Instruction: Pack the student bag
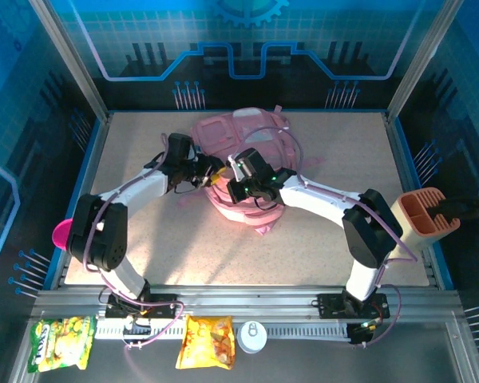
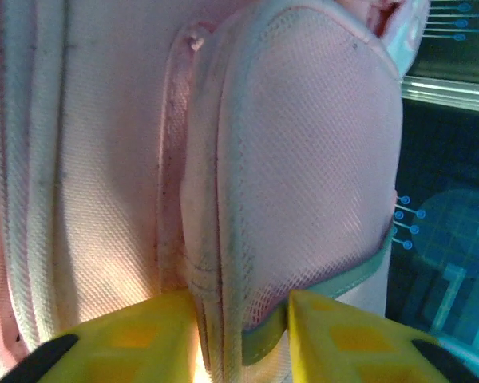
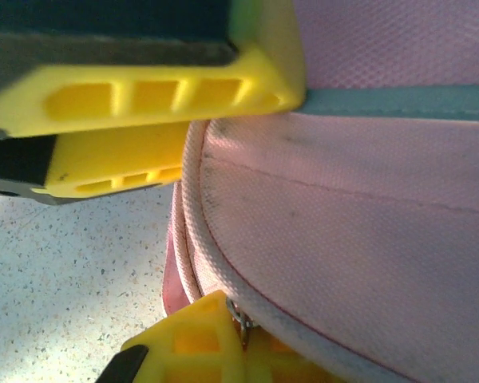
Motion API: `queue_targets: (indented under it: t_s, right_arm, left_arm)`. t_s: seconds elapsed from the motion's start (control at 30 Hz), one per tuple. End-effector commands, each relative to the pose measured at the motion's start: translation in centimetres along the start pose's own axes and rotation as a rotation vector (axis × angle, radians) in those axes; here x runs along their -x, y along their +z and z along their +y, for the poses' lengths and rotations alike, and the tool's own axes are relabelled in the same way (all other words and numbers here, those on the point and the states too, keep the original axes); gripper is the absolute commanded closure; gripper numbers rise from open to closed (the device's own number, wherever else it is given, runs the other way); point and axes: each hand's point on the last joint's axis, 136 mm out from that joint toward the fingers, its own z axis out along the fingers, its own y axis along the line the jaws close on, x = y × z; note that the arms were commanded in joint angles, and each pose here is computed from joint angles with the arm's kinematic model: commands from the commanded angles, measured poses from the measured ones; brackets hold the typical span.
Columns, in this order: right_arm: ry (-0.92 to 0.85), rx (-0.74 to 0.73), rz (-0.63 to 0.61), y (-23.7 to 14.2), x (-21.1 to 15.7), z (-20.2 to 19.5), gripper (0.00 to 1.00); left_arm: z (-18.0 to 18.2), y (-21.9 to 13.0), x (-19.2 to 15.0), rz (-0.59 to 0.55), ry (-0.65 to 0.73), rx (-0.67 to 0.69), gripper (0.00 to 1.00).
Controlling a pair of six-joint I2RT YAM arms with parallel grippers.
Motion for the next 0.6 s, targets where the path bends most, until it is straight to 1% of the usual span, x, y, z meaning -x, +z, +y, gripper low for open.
queue_targets:
  t_s: [0.0, 0.07, 0.17, 0.37, 0.43, 0.57]
  right_arm:
    - [-0.026, 0.007, -0.057, -0.8, 1.7, 0.9, 0.99]
    - [-0.01, -0.046, -0.05, -1.2, 1.0, -0.6, 0.98]
    - [0.014, -0.13, -0.044, -2.1, -0.3, -3.6, 0.97]
    - [0.081, -0.229, -0.021, -3.7, -2.0, -8.7, 0.98]
    - [0.105, -0.263, -0.022, -4.1, -2.0, -10.2, 0.98]
    - [0.146, -0.295, -0.027, -4.5, -1.4, -11.6, 0.99]
  left_arm:
    - [-0.9, 0.6, 0.0, 0.017, 0.013, -0.016, 0.82]
    - [-0.8, 0.4, 0.5, 0.0, 0.018, -0.009, 0.92]
    - [-0.8, 0.1, 1.2, -0.017, 0.022, -0.004, 1.0]
    - [0.1, -0.8, 1.8, -0.023, 0.029, 0.021, 1.0]
    - [0.4, -0.9, 2.1, -0.022, 0.028, 0.024, 1.0]
    - [0.8, -1.4, 2.9, -0.039, 0.033, 0.043, 1.0]
